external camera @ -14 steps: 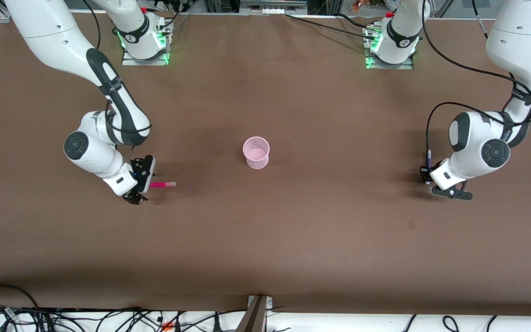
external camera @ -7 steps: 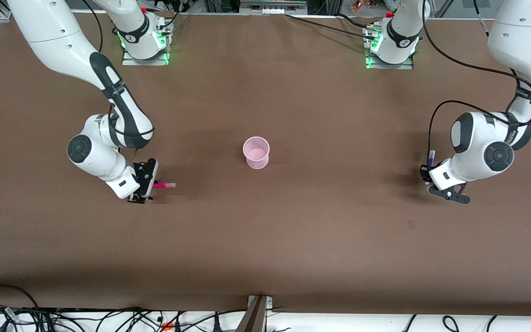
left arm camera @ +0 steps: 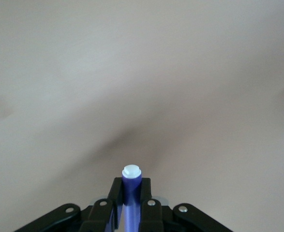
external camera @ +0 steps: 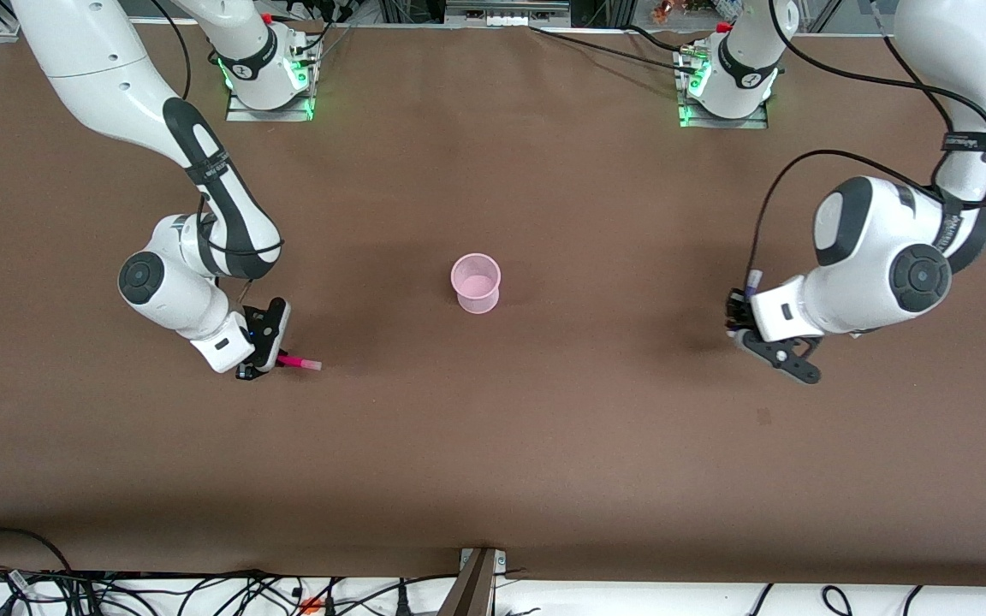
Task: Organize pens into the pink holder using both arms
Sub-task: 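Lift the blue marker with the left gripper toward the pink holder, then carry the blue marker over the pink holder and release it inside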
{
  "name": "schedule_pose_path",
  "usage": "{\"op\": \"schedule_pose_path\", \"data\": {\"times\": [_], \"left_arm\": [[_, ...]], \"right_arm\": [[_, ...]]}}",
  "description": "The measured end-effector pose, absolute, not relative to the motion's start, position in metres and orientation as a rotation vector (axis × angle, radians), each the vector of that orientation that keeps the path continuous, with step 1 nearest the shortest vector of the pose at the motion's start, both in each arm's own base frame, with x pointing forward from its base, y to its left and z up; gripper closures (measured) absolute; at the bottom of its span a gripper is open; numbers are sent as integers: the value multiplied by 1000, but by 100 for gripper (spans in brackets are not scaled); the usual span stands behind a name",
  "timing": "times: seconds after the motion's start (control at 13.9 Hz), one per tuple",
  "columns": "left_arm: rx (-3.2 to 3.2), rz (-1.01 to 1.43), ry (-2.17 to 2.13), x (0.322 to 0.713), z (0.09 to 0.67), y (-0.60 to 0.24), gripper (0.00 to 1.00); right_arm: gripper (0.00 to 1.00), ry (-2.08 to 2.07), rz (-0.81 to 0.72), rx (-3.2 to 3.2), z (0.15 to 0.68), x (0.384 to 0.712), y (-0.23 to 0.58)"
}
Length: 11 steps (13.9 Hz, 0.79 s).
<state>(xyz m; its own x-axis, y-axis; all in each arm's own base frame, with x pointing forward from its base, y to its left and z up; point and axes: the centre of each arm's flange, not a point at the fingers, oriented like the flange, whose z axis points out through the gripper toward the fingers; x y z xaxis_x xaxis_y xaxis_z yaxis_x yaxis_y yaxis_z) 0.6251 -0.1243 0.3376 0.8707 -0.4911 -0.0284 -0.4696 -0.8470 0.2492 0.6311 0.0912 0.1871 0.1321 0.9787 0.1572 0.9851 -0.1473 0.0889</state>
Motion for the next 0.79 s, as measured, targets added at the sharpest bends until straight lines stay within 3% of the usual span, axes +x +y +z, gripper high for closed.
{"op": "schedule_pose_path", "data": {"times": [0.29,0.79], "left_arm": [[2665,48,-846,614,351,-223,81],[2362,411,-880,570,357,-389,81]], "right_arm": [[83,-1942,-259,-2373,232,636,96],[83,-1858,7,-2459,355,616,114]]}}
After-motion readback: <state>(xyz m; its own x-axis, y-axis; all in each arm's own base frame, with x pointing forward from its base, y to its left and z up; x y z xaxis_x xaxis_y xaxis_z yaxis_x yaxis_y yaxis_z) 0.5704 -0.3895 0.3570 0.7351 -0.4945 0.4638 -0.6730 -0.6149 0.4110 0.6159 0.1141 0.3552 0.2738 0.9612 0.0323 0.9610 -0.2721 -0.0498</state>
